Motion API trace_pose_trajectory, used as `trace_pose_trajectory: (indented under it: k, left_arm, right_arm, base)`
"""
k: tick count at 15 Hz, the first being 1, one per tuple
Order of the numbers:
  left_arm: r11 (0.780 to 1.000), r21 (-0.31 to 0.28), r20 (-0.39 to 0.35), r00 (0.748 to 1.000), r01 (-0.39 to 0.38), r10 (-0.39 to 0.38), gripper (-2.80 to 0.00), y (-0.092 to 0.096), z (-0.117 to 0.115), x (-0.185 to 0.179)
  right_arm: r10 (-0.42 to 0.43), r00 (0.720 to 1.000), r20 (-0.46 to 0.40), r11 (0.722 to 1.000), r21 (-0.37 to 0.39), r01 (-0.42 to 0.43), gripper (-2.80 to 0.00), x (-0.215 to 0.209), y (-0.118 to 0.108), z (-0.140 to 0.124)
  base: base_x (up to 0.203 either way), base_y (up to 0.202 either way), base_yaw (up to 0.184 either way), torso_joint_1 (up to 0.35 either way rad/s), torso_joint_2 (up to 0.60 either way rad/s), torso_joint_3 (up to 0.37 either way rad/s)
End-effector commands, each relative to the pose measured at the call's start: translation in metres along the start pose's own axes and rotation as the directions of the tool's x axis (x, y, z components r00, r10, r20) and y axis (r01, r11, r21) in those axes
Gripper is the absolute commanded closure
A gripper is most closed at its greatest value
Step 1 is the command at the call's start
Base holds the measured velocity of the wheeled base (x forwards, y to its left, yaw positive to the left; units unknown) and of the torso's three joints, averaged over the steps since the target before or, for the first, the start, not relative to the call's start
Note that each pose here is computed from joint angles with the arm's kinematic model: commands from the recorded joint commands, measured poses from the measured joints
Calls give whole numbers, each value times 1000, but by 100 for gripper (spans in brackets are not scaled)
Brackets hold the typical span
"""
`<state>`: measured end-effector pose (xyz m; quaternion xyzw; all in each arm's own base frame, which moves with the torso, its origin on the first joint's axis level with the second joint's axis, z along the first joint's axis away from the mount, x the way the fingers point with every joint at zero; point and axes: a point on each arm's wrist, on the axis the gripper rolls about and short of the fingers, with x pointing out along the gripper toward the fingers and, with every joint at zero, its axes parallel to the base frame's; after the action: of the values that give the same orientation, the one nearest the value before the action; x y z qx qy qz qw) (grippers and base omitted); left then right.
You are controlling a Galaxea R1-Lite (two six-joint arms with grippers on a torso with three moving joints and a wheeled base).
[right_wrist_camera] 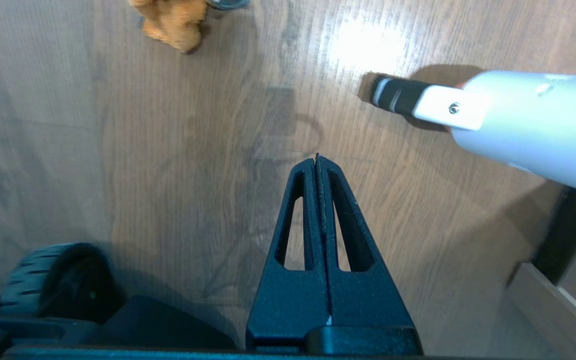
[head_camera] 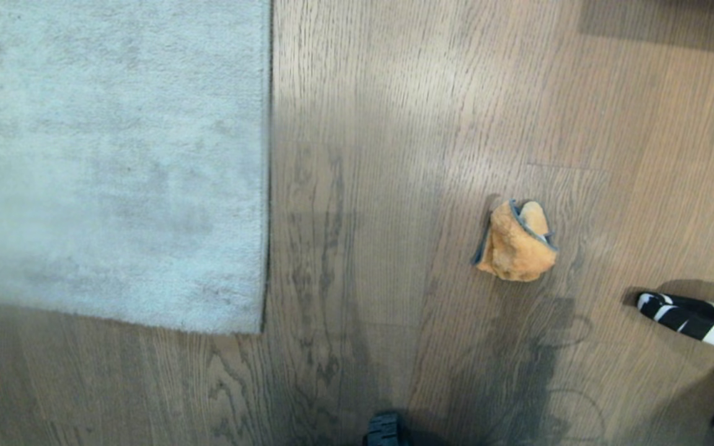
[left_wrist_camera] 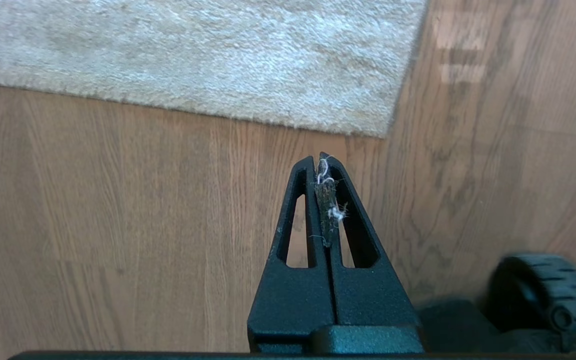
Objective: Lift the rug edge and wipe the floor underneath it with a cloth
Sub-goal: Lift up the carpet
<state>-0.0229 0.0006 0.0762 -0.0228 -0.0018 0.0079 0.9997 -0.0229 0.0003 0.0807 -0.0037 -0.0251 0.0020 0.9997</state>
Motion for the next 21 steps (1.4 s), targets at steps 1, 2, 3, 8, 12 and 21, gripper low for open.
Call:
trace_pose_trajectory:
  k: [1, 2, 3, 8, 12, 21]
  left_arm:
    - [1000, -1, 0, 1000, 1, -1, 0, 0, 0, 0]
    - [1000, -1, 0, 1000, 1, -1, 0, 0, 0, 0]
    - [1000, -2, 0, 1000, 1, -1, 0, 0, 0, 0]
    - [1000, 0, -1, 1000, 1, -1, 0, 0, 0, 0]
    - [1000, -2, 0, 1000, 1, -1, 0, 0, 0, 0]
    - [1000, -4, 0, 1000, -1, 1, 0, 0, 0, 0]
  right_arm:
    - [0, 1000, 2, 1000, -1, 0, 0, 0, 0, 0]
    - [0, 1000, 2, 1000, -1, 0, 0, 0, 0, 0]
    - [0, 1000, 2, 1000, -1, 0, 0, 0, 0, 0]
    - [0, 1000, 2, 1000, -1, 0, 0, 0, 0, 0]
    - [0, 1000, 2, 1000, -1, 0, 0, 0, 0, 0]
    - [0, 1000, 2, 1000, -1, 0, 0, 0, 0, 0]
  base:
    - [0, 0, 0, 0, 0, 0]
    - [0, 0, 0, 0, 0, 0]
    - [0, 0, 0, 0, 0, 0]
    - [0, 0, 0, 0, 0, 0]
    - [0, 0, 0, 0, 0, 0]
    - [0, 0, 0, 0, 0, 0]
